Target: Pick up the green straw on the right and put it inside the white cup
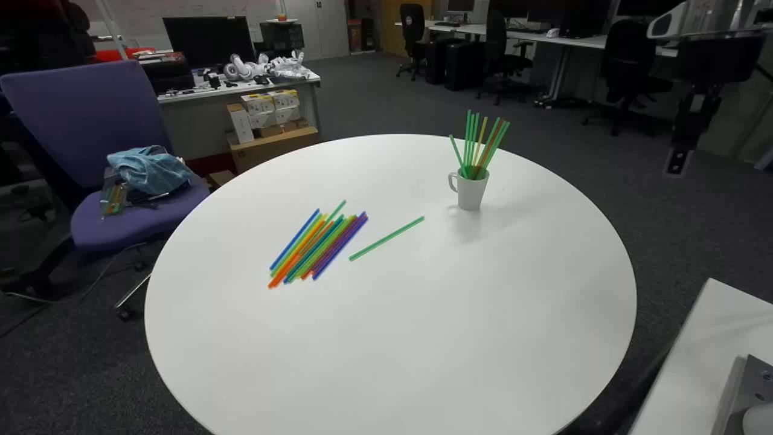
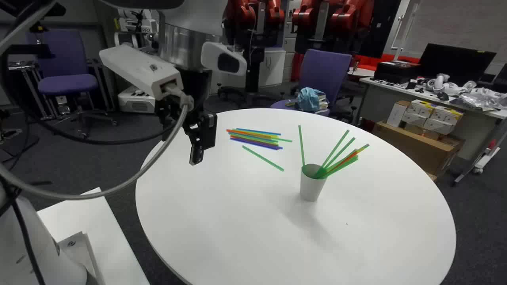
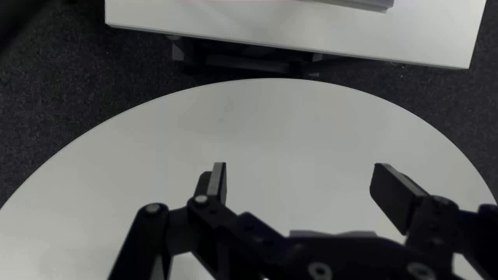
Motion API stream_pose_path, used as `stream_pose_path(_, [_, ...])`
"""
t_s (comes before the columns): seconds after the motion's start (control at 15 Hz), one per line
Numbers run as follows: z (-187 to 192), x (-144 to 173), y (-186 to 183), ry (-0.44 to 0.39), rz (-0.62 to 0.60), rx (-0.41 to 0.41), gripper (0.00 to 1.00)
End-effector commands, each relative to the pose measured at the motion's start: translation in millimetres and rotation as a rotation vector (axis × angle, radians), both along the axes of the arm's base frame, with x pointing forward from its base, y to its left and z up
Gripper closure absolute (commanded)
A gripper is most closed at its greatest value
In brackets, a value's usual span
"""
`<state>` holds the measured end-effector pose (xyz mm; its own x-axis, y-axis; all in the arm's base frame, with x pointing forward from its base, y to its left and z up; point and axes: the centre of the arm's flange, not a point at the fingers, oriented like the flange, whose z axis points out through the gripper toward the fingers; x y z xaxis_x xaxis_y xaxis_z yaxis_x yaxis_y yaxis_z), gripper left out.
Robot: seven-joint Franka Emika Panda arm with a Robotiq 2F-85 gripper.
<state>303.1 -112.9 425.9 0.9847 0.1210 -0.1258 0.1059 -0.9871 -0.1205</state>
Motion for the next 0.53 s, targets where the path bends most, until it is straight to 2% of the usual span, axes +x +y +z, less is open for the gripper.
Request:
stream_pose_path(0.0, [0, 0, 0, 0.001, 0.0, 0.0, 0.0])
stream_pose_path(0.2, [-3, 17, 10, -0.015, -0.045, -0.04, 0.0])
stream_pose_path(0.47, [-29, 78, 32, -0.066, -0.294, -0.058, 0.0])
